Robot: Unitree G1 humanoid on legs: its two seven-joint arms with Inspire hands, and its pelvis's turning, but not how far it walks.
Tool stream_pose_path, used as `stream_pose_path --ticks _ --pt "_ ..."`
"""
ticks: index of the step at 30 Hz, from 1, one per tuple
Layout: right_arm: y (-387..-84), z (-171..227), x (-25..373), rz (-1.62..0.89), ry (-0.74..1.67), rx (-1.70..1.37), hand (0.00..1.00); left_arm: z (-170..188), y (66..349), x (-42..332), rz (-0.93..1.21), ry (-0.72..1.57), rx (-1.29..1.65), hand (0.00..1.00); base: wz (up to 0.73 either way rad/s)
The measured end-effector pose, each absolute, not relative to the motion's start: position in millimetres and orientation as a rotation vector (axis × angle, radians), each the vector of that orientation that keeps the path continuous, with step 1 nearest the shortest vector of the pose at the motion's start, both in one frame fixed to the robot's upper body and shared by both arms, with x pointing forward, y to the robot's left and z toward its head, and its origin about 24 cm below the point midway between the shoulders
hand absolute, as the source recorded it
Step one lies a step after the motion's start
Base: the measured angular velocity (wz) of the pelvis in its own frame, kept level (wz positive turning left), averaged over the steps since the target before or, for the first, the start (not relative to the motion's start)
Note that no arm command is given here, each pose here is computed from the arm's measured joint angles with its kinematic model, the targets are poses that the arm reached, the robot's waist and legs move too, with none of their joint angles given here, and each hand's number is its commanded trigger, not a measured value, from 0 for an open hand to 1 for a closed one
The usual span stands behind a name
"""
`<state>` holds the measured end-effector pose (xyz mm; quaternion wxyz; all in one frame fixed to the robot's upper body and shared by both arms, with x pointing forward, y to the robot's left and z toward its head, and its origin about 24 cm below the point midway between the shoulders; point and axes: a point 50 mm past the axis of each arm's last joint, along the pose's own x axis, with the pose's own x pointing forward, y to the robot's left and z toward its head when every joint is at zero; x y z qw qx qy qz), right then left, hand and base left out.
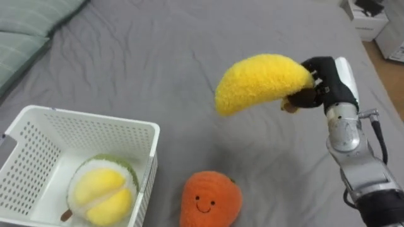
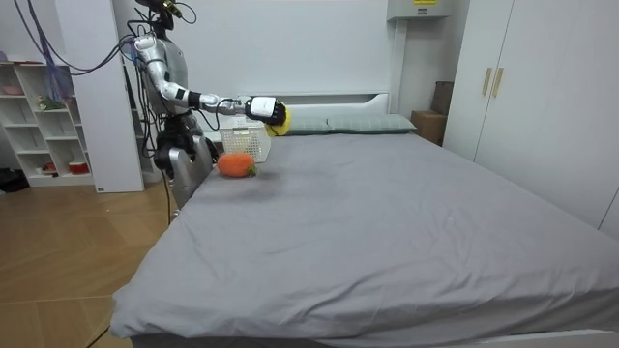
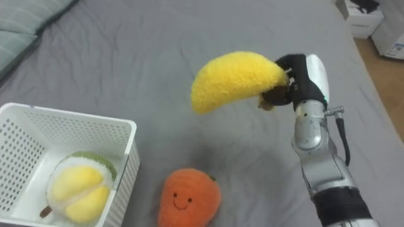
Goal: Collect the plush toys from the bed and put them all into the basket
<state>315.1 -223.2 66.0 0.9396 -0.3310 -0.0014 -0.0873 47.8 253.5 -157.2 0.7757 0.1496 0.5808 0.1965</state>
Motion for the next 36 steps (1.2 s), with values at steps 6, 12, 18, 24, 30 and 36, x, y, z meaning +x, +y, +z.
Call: stream_pose_path --ticks 6,12,18,24,30,36 --pt "-215.1 82.1 316.0 -0.167 -0.077 -0.658 1.0 -156.8 255.0 49.0 0.439 1.255 0.317 0.0 0.02" --pt "-189.8 111.0 314.2 -0.078 -0.214 -0.664 1.0 -156.9 254.6 49.4 0.435 1.254 0.304 0.0 0.02" --pt "-167.7 133.6 307.8 0.019 -0.315 -0.668 1.0 -156.7 251.5 53.0 0.397 1.242 0.338 0.0 0.02" --pt "-138.8 135.7 305.4 0.14 -0.335 -0.675 1.0 -156.6 248.6 57.1 0.371 1.229 0.35 0.0 0.01" --pt "-120.8 126.9 303.2 0.203 -0.312 -0.728 1.0 -156.0 248.1 63.9 0.359 1.227 0.365 0.0 0.06" --pt "-99.7 121.1 301.2 0.259 -0.279 -0.686 1.0 -155.6 245.4 73.4 0.338 1.227 0.394 0.0 0.12"
